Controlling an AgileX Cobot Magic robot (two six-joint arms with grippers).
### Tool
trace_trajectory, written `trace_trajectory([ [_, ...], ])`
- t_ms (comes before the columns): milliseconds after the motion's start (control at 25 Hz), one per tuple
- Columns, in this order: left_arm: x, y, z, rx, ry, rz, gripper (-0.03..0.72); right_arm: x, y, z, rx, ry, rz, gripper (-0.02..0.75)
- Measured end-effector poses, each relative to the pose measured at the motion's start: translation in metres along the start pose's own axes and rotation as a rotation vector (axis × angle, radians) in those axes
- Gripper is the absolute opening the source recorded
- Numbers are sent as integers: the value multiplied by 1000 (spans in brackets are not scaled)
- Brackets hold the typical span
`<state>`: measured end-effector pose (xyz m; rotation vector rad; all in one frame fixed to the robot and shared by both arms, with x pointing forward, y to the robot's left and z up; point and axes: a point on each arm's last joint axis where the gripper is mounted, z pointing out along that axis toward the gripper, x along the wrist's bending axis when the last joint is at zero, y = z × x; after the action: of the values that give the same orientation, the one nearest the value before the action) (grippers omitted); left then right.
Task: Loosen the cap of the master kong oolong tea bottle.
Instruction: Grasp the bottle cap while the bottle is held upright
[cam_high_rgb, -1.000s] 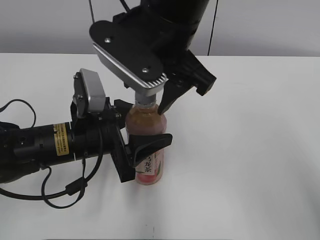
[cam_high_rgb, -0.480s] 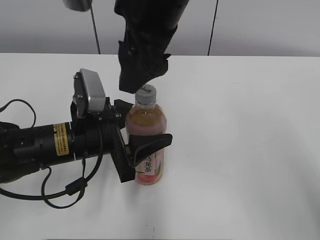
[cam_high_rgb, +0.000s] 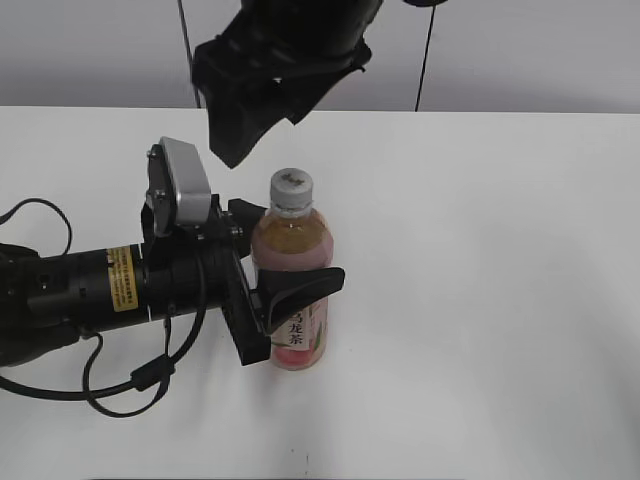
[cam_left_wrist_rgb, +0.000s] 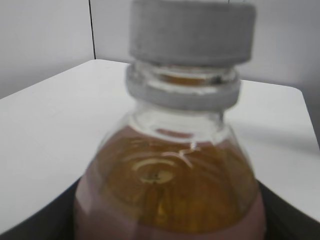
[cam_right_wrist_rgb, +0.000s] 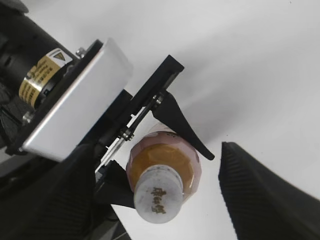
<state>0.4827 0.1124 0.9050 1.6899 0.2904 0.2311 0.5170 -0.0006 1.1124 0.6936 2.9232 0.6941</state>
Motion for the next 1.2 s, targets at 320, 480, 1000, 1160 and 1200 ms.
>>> trace_trajectory([
  [320,0,0,0,0,0,0,445,4,-11,-8,12,-4,213,585],
  [480,0,0,0,0,0,0,445,5,-16,-7,29,-3,275,585],
  [1000,0,0,0,0,-1,0,445,5,-25,7,84,3,322,575],
  [1160,0,0,0,0,-1,0,445,5,-25,10,90,3,323,542],
  [1200,0,0,0,0,-1,0,445,4,-25,12,96,5,324,537],
])
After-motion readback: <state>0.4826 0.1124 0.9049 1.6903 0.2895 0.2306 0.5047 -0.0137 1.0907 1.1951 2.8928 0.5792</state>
